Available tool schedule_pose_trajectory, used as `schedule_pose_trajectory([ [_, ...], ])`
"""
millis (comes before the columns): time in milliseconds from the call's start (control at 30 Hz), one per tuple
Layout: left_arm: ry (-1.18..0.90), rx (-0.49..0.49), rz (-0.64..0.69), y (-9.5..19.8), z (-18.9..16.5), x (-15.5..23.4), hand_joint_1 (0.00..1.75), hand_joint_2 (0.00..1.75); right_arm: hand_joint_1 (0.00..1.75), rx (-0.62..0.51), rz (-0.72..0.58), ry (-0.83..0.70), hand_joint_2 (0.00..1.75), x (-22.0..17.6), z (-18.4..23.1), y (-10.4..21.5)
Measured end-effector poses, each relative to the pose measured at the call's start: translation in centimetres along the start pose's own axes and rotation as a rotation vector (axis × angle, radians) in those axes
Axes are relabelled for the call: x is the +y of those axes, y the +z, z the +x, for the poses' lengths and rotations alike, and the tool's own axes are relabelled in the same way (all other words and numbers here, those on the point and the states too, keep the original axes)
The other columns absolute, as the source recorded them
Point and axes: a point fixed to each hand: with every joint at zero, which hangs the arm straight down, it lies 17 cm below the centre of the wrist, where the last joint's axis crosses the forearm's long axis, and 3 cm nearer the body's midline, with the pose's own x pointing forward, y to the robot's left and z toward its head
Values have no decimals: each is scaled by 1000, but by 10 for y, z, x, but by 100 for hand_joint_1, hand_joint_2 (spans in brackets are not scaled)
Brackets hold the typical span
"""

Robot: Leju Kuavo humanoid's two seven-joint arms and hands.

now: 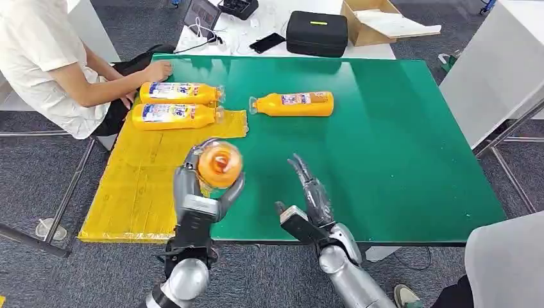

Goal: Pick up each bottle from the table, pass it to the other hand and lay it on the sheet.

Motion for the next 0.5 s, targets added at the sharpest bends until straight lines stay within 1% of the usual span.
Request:
schedule_pose_trajectory([
  [33,-68,-1,-25,2,-7,-1,175,175,0,-7,-36,15,0,-9,1,1],
  [100,-217,59,-79,9,-36,4,175,175,0,-19,-145,58,0,-38,3,5],
  [200,-342,104,-132,16,-67,13,175,175,0,-7,-228,75,0,-68,-2,13],
  [333,-393,137,-145,22,-87,25,175,175,0,8,-293,86,0,-92,-6,22],
  [500,-413,152,-155,24,-97,30,175,175,0,18,-330,90,0,-104,-7,26],
])
